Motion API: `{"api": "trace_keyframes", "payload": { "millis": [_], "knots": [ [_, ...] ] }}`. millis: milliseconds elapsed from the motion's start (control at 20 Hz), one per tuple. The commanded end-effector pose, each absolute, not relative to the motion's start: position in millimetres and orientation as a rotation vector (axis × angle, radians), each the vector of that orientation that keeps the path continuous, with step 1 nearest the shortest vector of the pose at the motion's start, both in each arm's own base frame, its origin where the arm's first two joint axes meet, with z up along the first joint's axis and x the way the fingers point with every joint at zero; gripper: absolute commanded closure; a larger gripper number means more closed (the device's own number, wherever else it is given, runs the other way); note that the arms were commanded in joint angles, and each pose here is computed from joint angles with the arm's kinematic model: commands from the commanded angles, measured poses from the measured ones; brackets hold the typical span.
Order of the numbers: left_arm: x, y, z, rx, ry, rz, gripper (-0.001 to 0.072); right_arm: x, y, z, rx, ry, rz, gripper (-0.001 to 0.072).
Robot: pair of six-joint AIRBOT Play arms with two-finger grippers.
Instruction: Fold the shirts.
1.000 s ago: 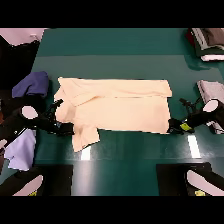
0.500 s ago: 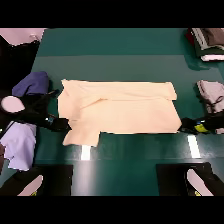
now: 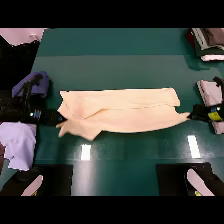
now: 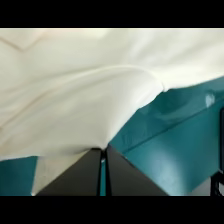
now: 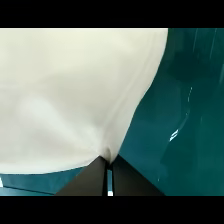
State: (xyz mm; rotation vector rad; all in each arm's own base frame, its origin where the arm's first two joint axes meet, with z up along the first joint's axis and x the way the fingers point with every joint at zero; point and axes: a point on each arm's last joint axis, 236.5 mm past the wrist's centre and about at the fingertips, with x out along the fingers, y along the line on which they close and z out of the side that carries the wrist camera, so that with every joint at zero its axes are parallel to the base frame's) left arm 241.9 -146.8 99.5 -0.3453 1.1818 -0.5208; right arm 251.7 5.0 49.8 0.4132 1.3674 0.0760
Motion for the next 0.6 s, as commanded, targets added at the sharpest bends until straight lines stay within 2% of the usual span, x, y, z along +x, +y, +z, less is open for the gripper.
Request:
{"api": "trace_keyframes", "payload": {
  "millis": [0,300,550],
  "knots": [
    [300,-140,113,-0.346,1.004,-0.460,0.0683,307,15,59,0.353,1.318,0.128,0.0700],
    [378,-118,72,-0.285,0.992,-0.336,0.0682,391,6,44,0.360,1.301,0.120,0.0700],
    [433,-112,59,-0.326,0.914,-0.268,0.0682,438,-3,23,0.387,1.320,0.099,0.0700]
  ]
}}
